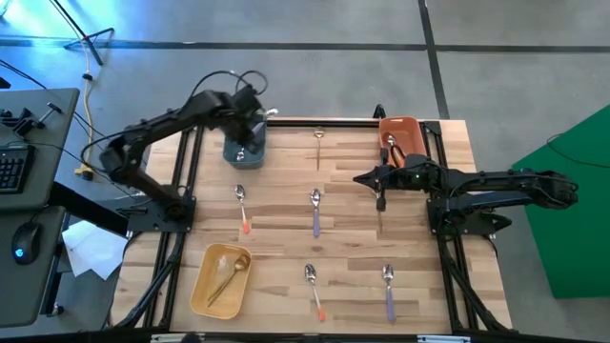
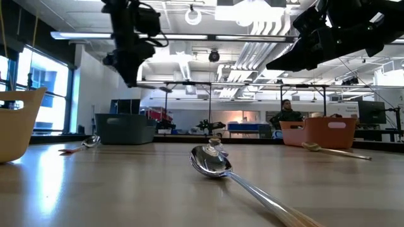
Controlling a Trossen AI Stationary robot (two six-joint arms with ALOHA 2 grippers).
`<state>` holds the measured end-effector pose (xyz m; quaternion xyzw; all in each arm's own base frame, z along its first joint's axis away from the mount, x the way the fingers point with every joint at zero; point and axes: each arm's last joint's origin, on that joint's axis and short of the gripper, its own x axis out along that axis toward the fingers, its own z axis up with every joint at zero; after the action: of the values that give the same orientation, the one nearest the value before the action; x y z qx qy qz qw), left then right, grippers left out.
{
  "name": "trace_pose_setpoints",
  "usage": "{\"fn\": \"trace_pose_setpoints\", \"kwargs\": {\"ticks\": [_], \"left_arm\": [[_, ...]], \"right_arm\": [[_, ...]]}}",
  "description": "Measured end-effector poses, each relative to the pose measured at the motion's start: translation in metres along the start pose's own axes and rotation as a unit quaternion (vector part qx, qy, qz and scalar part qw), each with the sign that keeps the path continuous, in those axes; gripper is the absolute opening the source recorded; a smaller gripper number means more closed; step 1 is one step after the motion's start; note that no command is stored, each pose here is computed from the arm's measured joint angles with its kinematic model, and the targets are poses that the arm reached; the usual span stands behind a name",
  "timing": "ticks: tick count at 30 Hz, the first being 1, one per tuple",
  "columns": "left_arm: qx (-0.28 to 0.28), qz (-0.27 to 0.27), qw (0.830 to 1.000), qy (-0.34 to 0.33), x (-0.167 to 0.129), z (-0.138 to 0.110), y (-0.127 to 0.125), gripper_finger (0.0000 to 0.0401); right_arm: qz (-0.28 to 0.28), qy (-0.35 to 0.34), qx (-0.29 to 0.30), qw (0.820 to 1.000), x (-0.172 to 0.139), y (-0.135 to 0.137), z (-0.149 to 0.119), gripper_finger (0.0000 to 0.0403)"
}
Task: Sort silverware by color (type)
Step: Put the top left purple spoon into the blue bin
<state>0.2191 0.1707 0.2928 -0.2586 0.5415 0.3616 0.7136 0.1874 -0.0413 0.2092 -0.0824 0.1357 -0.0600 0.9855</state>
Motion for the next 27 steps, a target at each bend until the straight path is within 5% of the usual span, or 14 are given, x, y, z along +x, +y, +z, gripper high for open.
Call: {"fn": "trace_pose_setpoints", "kwargs": {"ticks": [7,18,27], "left_arm": [[-0.032,-0.007,0.999,0.044,0.022,-0.017,0.016,0.0048],[-0.092,-0.007,0.992,0.085,0.058,-0.013,0.058,0.0048],[-0.108,-0.017,0.988,0.106,0.073,-0.009,0.065,0.0048]], "right_arm": [[-0.001,-0.005,-0.002,1.000,0.000,0.000,0.001,0.0000],[-0.002,-0.010,-0.003,1.000,0.000,0.000,0.002,0.0000],[-0.002,-0.010,-0.006,1.000,0.000,0.000,0.002,0.0000]]}}
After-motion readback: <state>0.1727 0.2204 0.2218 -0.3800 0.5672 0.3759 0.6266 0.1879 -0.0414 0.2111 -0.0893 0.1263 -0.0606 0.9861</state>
